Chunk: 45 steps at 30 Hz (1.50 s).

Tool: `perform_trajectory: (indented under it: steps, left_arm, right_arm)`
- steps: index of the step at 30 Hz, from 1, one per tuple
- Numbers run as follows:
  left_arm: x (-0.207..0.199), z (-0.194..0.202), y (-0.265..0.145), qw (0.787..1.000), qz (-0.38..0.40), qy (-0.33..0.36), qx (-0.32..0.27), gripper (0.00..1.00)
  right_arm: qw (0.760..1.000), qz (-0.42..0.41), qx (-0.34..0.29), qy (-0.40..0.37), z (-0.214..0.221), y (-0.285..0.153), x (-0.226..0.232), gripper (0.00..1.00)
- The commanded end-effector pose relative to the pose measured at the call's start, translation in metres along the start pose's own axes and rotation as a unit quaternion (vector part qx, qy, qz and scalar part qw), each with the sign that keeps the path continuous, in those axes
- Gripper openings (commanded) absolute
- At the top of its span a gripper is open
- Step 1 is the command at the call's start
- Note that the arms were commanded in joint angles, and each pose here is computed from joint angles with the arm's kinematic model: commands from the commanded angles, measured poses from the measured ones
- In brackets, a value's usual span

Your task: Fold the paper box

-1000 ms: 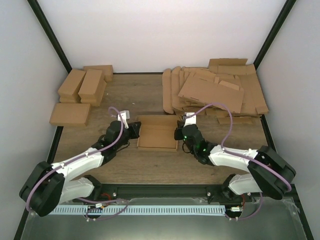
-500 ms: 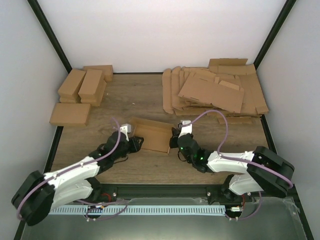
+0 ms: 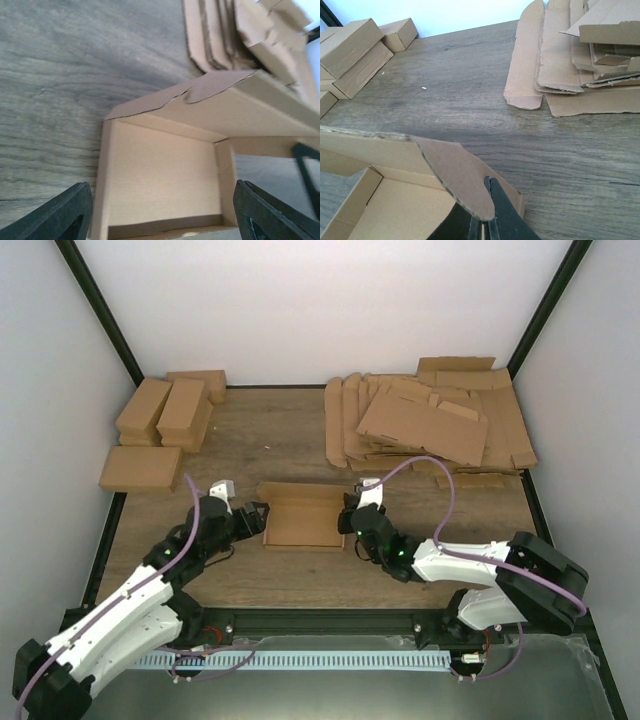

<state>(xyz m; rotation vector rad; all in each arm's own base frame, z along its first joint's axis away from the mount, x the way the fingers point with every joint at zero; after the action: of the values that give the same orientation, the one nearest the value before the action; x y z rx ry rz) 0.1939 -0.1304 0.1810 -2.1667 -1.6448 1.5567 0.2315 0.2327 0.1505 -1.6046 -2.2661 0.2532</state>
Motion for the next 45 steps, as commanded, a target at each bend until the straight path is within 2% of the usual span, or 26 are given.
perform_trajectory:
  steps: [1, 3, 6, 9, 15, 18, 21, 23, 26, 31, 35, 41, 45]
  left_arm:
    - [0.008, -0.003, 0.019, 0.998, -0.034, 0.049, 0.003, 0.8]
    - [0.006, -0.008, 0.03, 0.996, -0.039, 0.075, 0.001, 0.88]
    - [0.0, -0.018, 0.041, 0.994, -0.03, 0.109, -0.01, 0.89]
    - [-0.002, -0.03, 0.051, 0.991, -0.038, 0.126, -0.014, 0.77]
    - [-0.011, -0.044, 0.069, 0.986, -0.045, 0.158, -0.004, 0.75]
    - [-0.012, -0.046, 0.076, 0.985, -0.047, 0.168, 0.002, 0.6]
    - [-0.015, -0.046, 0.082, 0.983, -0.047, 0.176, 0.017, 0.32]
    - [-0.016, -0.046, 0.083, 0.985, -0.048, 0.166, 0.021, 0.17]
    - [-0.021, -0.049, 0.082, 0.99, -0.041, 0.132, 0.019, 0.07]
    - [-0.037, -0.054, 0.083, 0.998, -0.027, 0.056, 0.032, 0.04]
    - [-0.043, -0.054, 0.081, 0.999, -0.005, 0.032, 0.032, 0.04]
    - [-0.011, -0.023, 0.081, 0.999, 0.014, -0.01, 0.033, 0.04]
    - [0.008, 0.0, 0.081, 0.998, 0.021, -0.033, 0.046, 0.04]
  right_arm:
    - [0.998, 0.015, 0.049, -0.044, 0.018, 0.002, -0.002, 0.01]
    - [0.998, 0.015, 0.05, -0.046, 0.019, 0.003, -0.001, 0.01]
    - [0.997, 0.009, 0.051, -0.049, 0.019, 0.004, 0.001, 0.01]
    - [0.997, 0.005, 0.051, -0.053, 0.017, 0.005, 0.004, 0.01]
    - [0.997, 0.0, 0.049, -0.057, 0.015, 0.006, 0.006, 0.01]
    - [0.997, -0.003, 0.048, -0.059, 0.014, 0.007, 0.008, 0.01]
    - [0.997, -0.004, 0.046, -0.061, 0.011, 0.007, 0.01, 0.01]
    - [0.997, -0.004, 0.045, -0.061, 0.009, 0.008, 0.012, 0.01]
    - [0.998, 0.003, 0.039, -0.051, 0.001, 0.013, 0.016, 0.01]
    - [0.998, 0.032, 0.051, -0.023, -0.018, 0.026, 0.03, 0.01]
    - [0.996, 0.054, 0.065, 0.005, -0.023, 0.032, 0.034, 0.01]
    - [0.993, 0.057, 0.093, 0.037, 0.01, 0.03, 0.022, 0.01]
    - [0.993, 0.052, 0.101, 0.03, 0.03, 0.025, 0.017, 0.01]
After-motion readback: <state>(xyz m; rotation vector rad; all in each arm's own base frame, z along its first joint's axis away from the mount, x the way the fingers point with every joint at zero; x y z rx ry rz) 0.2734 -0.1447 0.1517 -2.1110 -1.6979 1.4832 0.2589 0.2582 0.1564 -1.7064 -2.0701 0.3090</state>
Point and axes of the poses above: each gripper's point midway between its finger pads, its own y axis out along the fingers, its own x axis along the line the jaws close on, z = x × y, the point moved 5 cm from there along -y, back along the fingers, and after that the axes turned 8 degrees about -y, right-handed, at the moved point
